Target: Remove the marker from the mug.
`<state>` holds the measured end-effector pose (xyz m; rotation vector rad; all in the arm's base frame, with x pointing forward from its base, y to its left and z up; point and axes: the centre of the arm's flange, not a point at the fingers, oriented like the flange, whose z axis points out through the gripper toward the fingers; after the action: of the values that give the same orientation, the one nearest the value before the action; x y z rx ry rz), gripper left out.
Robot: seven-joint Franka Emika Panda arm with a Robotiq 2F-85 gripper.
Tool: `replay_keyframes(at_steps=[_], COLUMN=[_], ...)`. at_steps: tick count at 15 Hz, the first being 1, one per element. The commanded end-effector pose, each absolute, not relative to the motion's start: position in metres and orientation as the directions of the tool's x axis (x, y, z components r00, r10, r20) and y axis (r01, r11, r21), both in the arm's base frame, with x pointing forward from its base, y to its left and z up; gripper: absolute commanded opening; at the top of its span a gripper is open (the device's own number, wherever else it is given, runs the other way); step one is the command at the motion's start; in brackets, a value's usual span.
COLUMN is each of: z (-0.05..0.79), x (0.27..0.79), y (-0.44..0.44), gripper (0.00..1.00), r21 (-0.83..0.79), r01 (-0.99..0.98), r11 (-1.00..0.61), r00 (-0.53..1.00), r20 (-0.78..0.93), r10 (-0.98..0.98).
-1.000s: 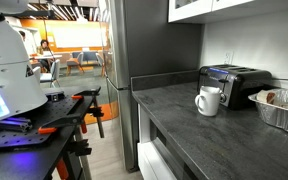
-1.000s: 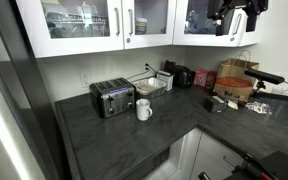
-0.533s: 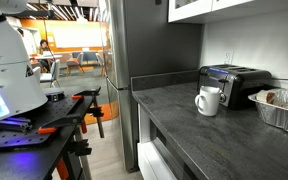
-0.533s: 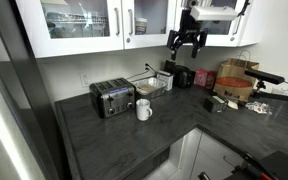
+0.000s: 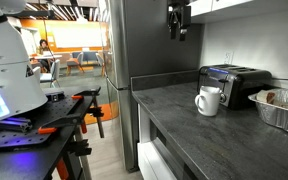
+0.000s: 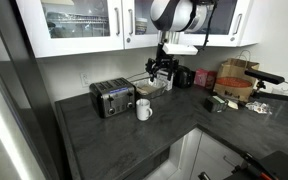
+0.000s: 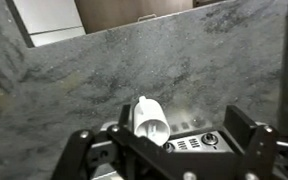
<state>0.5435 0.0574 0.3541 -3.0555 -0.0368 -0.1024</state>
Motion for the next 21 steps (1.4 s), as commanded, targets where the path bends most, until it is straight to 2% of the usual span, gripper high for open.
replay_keyframes(at_steps=[1,4,7,11,17,20,21], z=[0.358,0.356,0.326,0.289,0.246,0.223,0.214], x=[0.543,0.547,0.573,0.625,0.69,0.71,0.714], y=[0.057,0.055,0.059,0.071,0.074,0.07,0.071], gripper=[1.0,1.0,1.0,1.0,1.0,0.91,0.81], r21=[-0.083,-0.091,-0.041,-0.04,-0.007,-0.02,-0.021], r01=[0.027,0.037,0.083,0.167,0.152,0.134,0.127], r11=[-0.996,-0.995,-0.996,-0.985,-0.988,-0.991,-0.992], r00=[0.997,0.997,0.992,0.978,0.98,0.985,0.987], r20=[0.072,0.078,0.098,0.136,0.134,0.11,0.098], r10=[0.021,0.03,0.079,0.16,0.149,0.131,0.125])
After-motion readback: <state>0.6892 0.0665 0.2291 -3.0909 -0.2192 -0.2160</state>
